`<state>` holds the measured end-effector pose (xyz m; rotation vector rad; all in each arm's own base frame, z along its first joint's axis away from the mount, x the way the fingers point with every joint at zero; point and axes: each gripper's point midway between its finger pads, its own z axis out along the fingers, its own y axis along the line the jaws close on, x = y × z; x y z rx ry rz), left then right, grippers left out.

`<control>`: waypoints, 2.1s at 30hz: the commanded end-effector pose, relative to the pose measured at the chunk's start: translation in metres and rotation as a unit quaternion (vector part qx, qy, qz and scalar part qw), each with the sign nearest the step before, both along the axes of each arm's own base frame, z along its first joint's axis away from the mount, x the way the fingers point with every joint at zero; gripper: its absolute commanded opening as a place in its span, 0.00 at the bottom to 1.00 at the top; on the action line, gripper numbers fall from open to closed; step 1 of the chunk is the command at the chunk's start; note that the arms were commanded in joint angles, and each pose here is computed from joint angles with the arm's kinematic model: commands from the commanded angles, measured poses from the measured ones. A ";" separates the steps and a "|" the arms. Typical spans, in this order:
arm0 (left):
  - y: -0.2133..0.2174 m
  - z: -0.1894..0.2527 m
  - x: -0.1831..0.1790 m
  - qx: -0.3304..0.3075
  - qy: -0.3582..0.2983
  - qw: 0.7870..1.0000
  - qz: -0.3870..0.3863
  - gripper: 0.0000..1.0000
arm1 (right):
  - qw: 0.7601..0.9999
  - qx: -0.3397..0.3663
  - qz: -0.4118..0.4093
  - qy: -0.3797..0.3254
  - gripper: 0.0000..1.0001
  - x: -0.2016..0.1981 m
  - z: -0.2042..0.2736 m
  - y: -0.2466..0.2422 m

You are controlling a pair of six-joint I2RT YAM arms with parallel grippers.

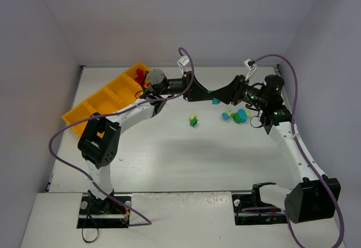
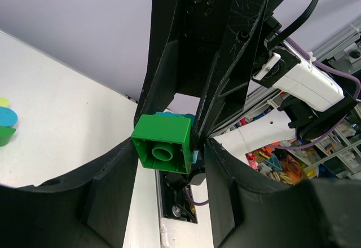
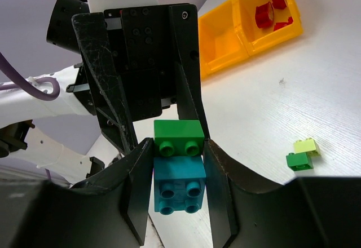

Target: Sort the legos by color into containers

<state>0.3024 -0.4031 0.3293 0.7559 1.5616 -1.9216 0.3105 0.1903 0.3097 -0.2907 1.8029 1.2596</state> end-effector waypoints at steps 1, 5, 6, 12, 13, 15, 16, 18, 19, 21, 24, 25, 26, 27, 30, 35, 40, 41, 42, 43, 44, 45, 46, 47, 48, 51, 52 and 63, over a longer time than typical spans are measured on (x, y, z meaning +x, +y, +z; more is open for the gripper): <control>0.002 0.038 -0.019 -0.033 -0.070 0.997 -0.023 0.44 | 0.998 0.010 0.005 -0.065 0.00 -0.003 0.028 0.001; 0.002 0.037 -0.020 -0.030 -0.067 0.997 -0.024 0.41 | 0.998 0.009 0.003 -0.068 0.00 -0.003 0.030 0.000; 0.001 0.037 -0.020 -0.029 -0.065 0.997 -0.024 0.39 | 0.998 0.009 0.003 -0.066 0.00 -0.003 0.029 0.000; 0.000 0.035 -0.021 -0.028 -0.060 0.997 -0.027 0.31 | 0.998 0.008 0.002 -0.069 0.00 -0.003 0.030 0.000; 0.001 0.035 -0.020 -0.029 -0.061 0.997 -0.026 0.31 | 0.998 0.009 0.001 -0.067 0.00 -0.002 0.029 0.000; 0.001 0.035 -0.020 -0.029 -0.061 0.997 -0.026 0.27 | 0.998 0.008 0.001 -0.068 0.00 -0.003 0.029 0.000; 0.000 0.035 -0.020 -0.029 -0.061 0.997 -0.026 0.25 | 0.998 0.009 0.002 -0.066 0.00 -0.003 0.028 0.000; 0.001 0.037 -0.020 -0.031 -0.062 0.997 -0.026 0.19 | 0.998 0.008 0.002 -0.064 0.00 -0.003 0.027 0.000; 0.000 0.037 -0.019 -0.032 -0.062 0.997 -0.025 0.17 | 0.998 0.008 0.002 -0.065 0.00 -0.003 0.027 0.000; 0.001 0.040 -0.020 -0.035 -0.063 0.997 -0.025 0.12 | 0.998 0.008 0.004 -0.064 0.00 -0.004 0.026 0.000; 0.001 0.044 -0.020 -0.044 -0.067 0.996 -0.025 0.07 | 0.998 0.007 0.004 -0.065 0.01 -0.004 0.025 0.000; 0.000 0.044 -0.020 -0.046 -0.067 0.996 -0.026 0.04 | 0.998 0.007 0.004 -0.064 0.07 -0.005 0.024 0.000; 0.001 0.045 -0.020 -0.046 -0.066 0.996 -0.025 0.04 | 0.998 0.007 0.005 -0.063 0.10 -0.005 0.024 0.000; 0.001 0.045 -0.020 -0.047 -0.066 0.996 -0.025 0.03 | 0.998 0.007 0.005 -0.065 0.13 -0.005 0.024 0.000; 0.001 0.044 -0.020 -0.047 -0.066 0.996 -0.026 0.00 | 0.998 0.006 0.003 -0.066 0.33 -0.005 0.025 0.000; 0.002 0.045 -0.023 -0.048 -0.067 0.996 -0.028 0.00 | 0.998 0.005 -0.002 -0.065 0.47 -0.003 0.023 -0.001; 0.003 0.046 -0.024 -0.049 -0.068 0.996 -0.030 0.00 | 0.998 0.002 -0.007 -0.069 0.56 -0.002 0.023 -0.002; 0.003 0.045 -0.024 -0.049 -0.068 0.996 -0.031 0.00 | 0.998 0.001 -0.009 -0.068 0.58 -0.001 0.022 -0.002; 0.003 0.044 -0.024 -0.048 -0.066 0.996 -0.031 0.00 | 0.998 0.001 -0.010 -0.069 0.61 -0.001 0.023 -0.003; 0.003 0.045 -0.024 -0.048 -0.067 0.996 -0.031 0.00 | 0.997 0.000 -0.015 -0.071 0.62 0.000 0.024 -0.003; 0.004 0.043 -0.023 -0.047 -0.065 0.996 -0.029 0.00 | 0.997 0.000 -0.015 -0.071 0.63 0.000 0.025 -0.004; 0.004 0.043 -0.023 -0.047 -0.066 0.996 -0.029 0.00 | 0.997 0.000 -0.019 -0.072 0.63 0.000 0.026 -0.004; 0.004 0.041 -0.023 -0.046 -0.066 0.996 -0.028 0.00 | 0.997 -0.002 -0.024 -0.073 0.63 0.002 0.026 -0.006; 0.004 0.040 -0.021 -0.045 -0.065 0.997 -0.025 0.00 | 0.997 -0.003 -0.026 -0.074 0.64 0.002 0.027 -0.006; 0.004 0.037 -0.019 -0.041 -0.065 0.997 -0.021 0.00 | 0.996 -0.003 -0.028 -0.079 0.63 0.003 0.032 -0.007; 0.004 0.028 -0.013 -0.026 -0.064 0.998 -0.005 0.00 | 0.996 -0.006 -0.031 -0.088 0.64 0.004 0.041 -0.009; 0.005 0.020 -0.008 -0.013 -0.065 0.998 0.003 0.00 | 0.996 -0.009 -0.031 -0.088 0.64 0.004 0.041 -0.009; 0.023 0.011 0.010 0.046 -0.075 0.995 0.054 0.00 | 0.995 -0.025 -0.028 -0.096 0.64 -0.003 0.037 -0.011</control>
